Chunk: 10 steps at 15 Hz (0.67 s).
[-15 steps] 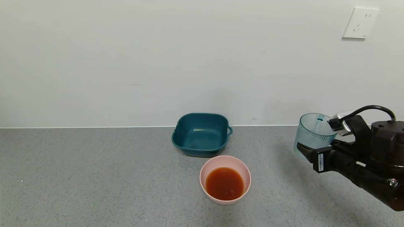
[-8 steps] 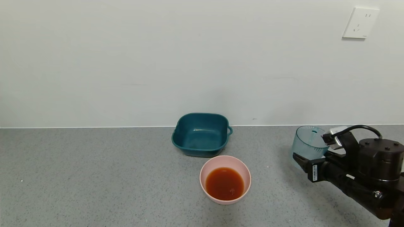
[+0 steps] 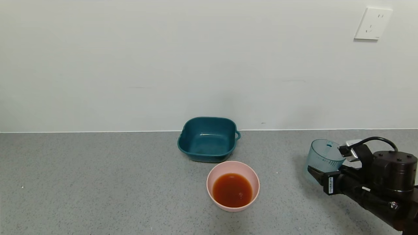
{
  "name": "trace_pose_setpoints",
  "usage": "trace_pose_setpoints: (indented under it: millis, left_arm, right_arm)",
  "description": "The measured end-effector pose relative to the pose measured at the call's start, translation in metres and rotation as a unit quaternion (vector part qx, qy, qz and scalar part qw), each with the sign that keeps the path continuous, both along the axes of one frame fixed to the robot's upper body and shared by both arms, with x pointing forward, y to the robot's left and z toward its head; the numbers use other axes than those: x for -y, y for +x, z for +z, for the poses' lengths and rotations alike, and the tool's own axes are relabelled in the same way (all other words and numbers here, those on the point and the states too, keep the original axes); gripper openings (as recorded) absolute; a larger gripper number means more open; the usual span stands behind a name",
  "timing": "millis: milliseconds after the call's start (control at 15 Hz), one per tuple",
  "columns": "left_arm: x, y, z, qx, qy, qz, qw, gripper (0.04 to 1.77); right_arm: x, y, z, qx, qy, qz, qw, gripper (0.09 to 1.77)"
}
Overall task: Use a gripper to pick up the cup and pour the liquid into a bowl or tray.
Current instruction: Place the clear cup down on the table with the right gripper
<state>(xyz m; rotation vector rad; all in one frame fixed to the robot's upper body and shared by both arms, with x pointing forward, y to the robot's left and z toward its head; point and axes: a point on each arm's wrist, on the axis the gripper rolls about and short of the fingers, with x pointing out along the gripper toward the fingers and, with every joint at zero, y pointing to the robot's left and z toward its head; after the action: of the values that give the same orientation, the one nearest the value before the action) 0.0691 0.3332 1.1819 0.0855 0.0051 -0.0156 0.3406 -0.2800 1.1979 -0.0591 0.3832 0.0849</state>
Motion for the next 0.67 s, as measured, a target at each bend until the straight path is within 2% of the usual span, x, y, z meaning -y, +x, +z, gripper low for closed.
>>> trace_pose_setpoints:
  millis: [333, 667]
  left_arm:
    - [0.000, 0.000, 0.000, 0.000, 0.000, 0.000, 1.0000, 1.72]
    - [0.000, 0.000, 0.000, 0.000, 0.000, 0.000, 1.0000, 1.72]
  right_arm:
    - [0.000, 0.004, -0.015, 0.004, 0.001, -0.001, 1.000, 1.28]
    - [-0.003, 0.007, -0.033, -0.020, -0.007, 0.003, 1.000, 1.28]
